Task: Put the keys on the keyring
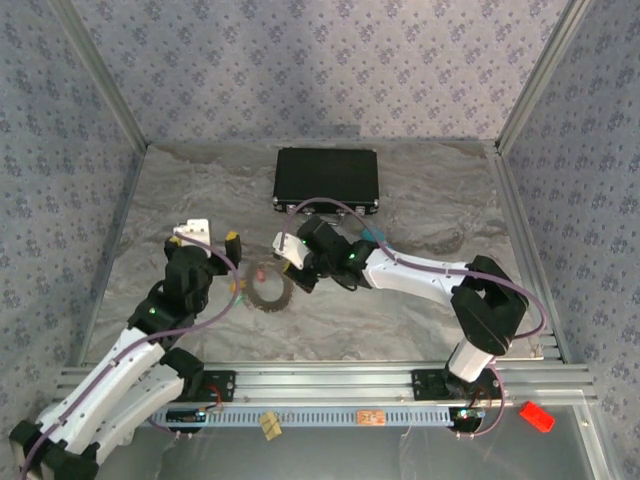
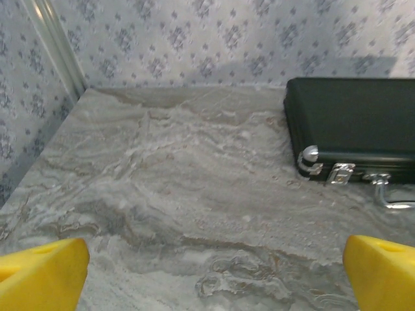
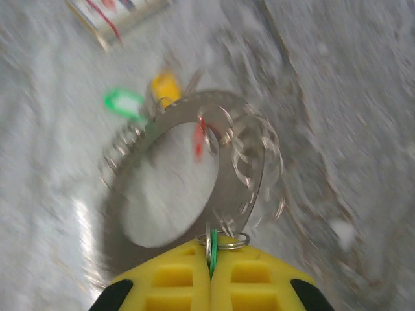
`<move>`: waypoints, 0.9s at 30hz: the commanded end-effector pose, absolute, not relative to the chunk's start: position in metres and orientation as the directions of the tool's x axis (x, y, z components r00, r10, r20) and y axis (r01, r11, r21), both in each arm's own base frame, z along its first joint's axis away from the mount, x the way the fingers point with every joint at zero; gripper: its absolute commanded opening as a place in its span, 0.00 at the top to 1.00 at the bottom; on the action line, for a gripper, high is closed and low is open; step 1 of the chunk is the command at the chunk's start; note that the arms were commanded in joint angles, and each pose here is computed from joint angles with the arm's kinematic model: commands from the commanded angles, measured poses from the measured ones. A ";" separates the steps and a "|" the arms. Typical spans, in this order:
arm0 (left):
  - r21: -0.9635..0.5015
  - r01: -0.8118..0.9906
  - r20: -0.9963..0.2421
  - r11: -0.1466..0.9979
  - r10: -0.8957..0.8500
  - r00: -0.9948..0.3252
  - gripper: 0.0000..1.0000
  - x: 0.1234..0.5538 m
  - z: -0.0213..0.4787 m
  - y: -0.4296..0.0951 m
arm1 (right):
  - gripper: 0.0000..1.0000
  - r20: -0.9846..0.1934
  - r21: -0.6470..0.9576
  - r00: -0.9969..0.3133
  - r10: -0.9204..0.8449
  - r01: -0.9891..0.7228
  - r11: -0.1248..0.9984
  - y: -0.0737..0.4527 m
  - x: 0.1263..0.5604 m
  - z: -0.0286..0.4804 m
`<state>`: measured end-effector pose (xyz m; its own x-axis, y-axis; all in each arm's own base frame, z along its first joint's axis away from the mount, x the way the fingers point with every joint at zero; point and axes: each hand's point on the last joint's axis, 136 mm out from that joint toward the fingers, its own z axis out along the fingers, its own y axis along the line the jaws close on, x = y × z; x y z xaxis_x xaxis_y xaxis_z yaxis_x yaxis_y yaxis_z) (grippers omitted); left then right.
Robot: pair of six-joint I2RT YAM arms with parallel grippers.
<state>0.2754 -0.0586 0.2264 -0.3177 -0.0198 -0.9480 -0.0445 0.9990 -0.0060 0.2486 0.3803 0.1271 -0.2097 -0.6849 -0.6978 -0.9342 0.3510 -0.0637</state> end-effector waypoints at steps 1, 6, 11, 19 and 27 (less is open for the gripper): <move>-0.029 -0.039 -0.948 0.999 -0.040 -0.315 0.00 0.287 0.225 -0.061 | 1.00 -0.459 -0.198 -0.145 -0.877 -0.945 0.260 0.329 0.247 0.079; 0.114 -0.068 -0.935 0.991 0.084 -0.345 0.00 0.304 0.206 -0.057 | 1.00 -0.293 -0.295 -0.144 -0.945 -0.927 0.233 0.289 0.255 0.053; 0.218 -0.111 -0.915 0.970 0.163 -0.368 0.00 0.314 0.195 -0.045 | 0.89 -0.164 -0.340 -0.134 -0.977 -0.922 0.184 0.258 0.249 0.036; 0.165 -0.223 -0.931 0.961 0.077 -0.358 0.00 0.321 0.169 0.002 | 0.43 -0.488 -0.258 -0.335 -0.806 -0.827 0.499 0.222 0.271 0.096; 0.057 -0.206 -0.972 0.977 0.007 -0.233 0.00 0.330 0.145 0.013 | 0.39 -0.893 -0.188 -0.372 -0.252 -0.200 0.961 0.074 0.352 0.161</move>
<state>0.3136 0.0275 0.1199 -0.3872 0.0301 -0.9215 -0.2662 0.9533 0.1430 0.3321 0.1083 0.1494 -0.4305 -0.4482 -0.7835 -0.4065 0.8713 -0.2751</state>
